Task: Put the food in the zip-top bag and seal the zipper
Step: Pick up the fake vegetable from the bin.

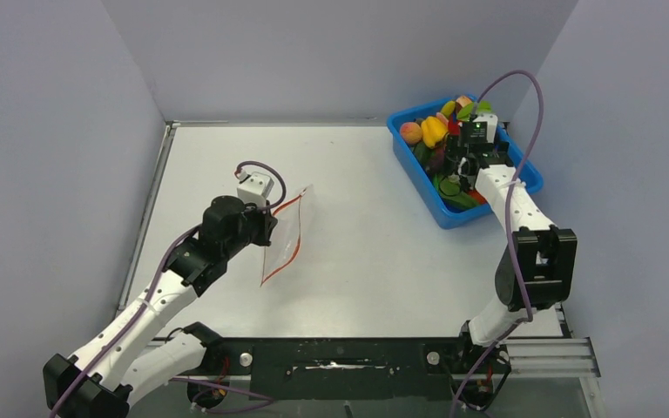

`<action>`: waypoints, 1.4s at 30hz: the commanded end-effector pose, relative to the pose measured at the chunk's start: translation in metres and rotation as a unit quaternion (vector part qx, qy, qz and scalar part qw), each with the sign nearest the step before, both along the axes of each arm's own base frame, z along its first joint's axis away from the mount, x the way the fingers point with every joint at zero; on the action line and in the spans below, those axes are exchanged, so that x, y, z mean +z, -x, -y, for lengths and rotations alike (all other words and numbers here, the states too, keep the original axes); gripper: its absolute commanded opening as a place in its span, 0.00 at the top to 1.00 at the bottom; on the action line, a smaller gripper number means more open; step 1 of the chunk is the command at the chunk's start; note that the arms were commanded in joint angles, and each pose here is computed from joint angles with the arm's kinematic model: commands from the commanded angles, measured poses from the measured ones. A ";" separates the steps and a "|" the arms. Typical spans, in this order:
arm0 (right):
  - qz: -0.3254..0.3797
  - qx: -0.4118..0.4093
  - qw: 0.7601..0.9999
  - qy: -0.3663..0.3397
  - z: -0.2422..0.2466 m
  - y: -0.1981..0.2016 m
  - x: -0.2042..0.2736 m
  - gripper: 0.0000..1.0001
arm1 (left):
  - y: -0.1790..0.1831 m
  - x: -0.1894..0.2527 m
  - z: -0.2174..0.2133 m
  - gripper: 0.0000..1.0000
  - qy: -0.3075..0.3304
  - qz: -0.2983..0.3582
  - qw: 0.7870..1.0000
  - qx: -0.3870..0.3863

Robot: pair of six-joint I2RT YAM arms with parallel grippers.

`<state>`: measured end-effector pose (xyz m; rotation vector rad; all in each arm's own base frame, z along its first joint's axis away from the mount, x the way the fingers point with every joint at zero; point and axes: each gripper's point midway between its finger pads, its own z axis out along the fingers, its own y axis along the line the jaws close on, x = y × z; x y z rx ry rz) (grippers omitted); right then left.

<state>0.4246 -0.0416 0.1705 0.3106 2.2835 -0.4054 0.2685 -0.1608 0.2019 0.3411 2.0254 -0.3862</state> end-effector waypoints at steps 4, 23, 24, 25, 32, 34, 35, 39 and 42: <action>0.030 0.033 0.999 0.018 0.014 -0.046 0.003 0.11 | -0.002 0.026 0.003 1.00 0.023 0.046 0.999 -0.008; -0.013 0.079 0.996 0.030 0.014 -0.080 -0.051 0.05 | -0.002 0.030 0.000 1.00 0.026 0.054 0.998 -0.001; -0.011 0.076 0.996 0.033 0.017 -0.079 -0.051 0.07 | -0.002 0.030 -0.001 1.00 0.025 0.053 0.998 0.000; -0.009 0.074 0.997 0.036 0.018 -0.079 -0.050 0.08 | -0.002 0.030 -0.001 1.00 0.025 0.053 0.998 0.001; 0.005 0.072 0.997 0.042 0.018 -0.075 -0.037 0.27 | 0.000 0.032 -0.001 1.00 0.030 0.058 0.998 0.000; 0.008 0.068 0.997 0.045 0.020 -0.073 -0.033 0.33 | 0.000 0.032 -0.001 1.00 0.030 0.057 0.998 0.000; 0.007 0.067 0.997 0.046 0.020 -0.072 -0.031 0.35 | 0.000 0.033 -0.001 1.00 0.031 0.059 0.998 0.000; 0.009 0.060 0.996 0.058 0.019 -0.069 -0.022 0.39 | 0.000 0.034 -0.002 1.00 0.030 0.061 0.998 0.003; 0.010 0.055 0.996 0.064 0.018 -0.065 -0.016 0.42 | 0.000 0.034 -0.004 1.00 0.031 0.064 0.997 0.006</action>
